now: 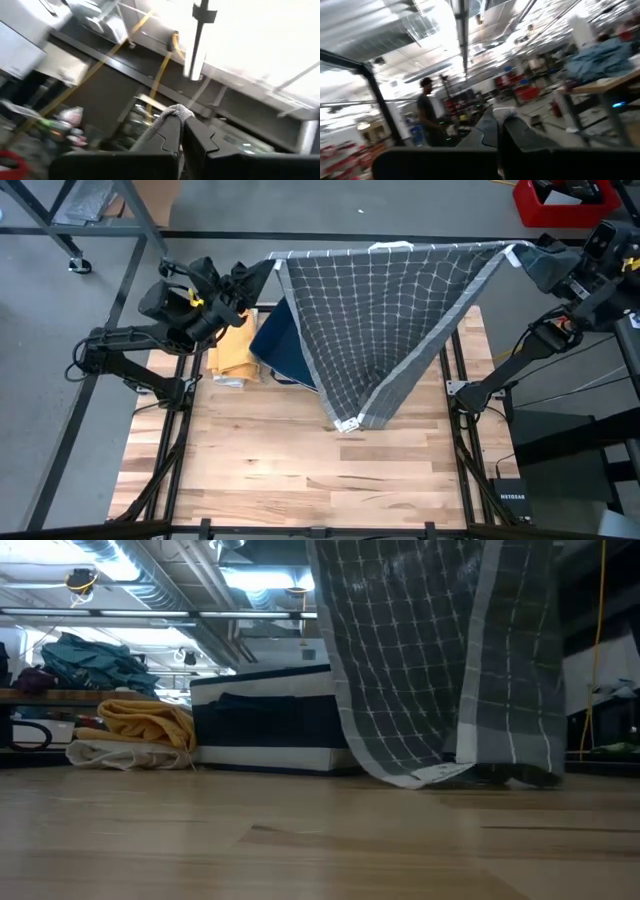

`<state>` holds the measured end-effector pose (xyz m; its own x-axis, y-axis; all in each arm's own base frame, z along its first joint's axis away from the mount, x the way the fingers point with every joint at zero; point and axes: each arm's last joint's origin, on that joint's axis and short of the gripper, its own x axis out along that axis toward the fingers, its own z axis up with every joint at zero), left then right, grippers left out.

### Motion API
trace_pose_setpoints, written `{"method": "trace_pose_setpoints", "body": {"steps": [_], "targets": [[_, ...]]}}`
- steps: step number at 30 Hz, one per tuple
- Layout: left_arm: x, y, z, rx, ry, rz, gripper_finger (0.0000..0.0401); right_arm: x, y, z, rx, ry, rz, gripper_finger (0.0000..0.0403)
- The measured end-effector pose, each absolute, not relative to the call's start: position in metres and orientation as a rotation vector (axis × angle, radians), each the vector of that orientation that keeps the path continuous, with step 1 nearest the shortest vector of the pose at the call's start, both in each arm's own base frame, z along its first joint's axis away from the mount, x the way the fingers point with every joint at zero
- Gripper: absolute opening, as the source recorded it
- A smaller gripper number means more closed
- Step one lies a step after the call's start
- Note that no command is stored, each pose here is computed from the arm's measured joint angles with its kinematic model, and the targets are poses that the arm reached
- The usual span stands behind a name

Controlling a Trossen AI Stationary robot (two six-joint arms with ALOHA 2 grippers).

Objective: Fold towel
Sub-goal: Fold the gray patterned towel

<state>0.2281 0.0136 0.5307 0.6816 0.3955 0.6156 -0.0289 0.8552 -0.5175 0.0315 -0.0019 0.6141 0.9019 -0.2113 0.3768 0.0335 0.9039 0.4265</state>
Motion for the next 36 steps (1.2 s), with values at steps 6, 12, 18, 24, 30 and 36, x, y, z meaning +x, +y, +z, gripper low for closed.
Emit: {"method": "trace_pose_setpoints", "body": {"steps": [6,12,18,24,30,36], "targets": [[0.226,-0.004,0.535,-0.591,-0.775,-0.081,0.0000,0.037,0.012,0.609,0.526,-0.373,0.231,0.0001],[0.219,-0.027,0.539,-0.619,-0.743,-0.219,0.0000,0.042,0.024,0.610,0.567,-0.339,0.469,0.0001],[0.202,-0.042,0.560,-0.524,-0.793,-0.259,0.0000,0.048,0.029,0.610,0.617,-0.314,0.494,0.0001],[0.185,-0.048,0.581,-0.432,-0.816,-0.253,0.0000,0.056,0.035,0.614,0.647,-0.342,0.503,0.0001],[0.184,-0.048,0.584,-0.439,-0.719,-0.203,0.0000,0.057,0.036,0.614,0.645,-0.346,0.503,0.0001],[0.190,-0.050,0.575,-0.414,-0.586,-0.180,0.0000,0.060,0.037,0.602,0.584,-0.217,0.465,0.0001]]}}
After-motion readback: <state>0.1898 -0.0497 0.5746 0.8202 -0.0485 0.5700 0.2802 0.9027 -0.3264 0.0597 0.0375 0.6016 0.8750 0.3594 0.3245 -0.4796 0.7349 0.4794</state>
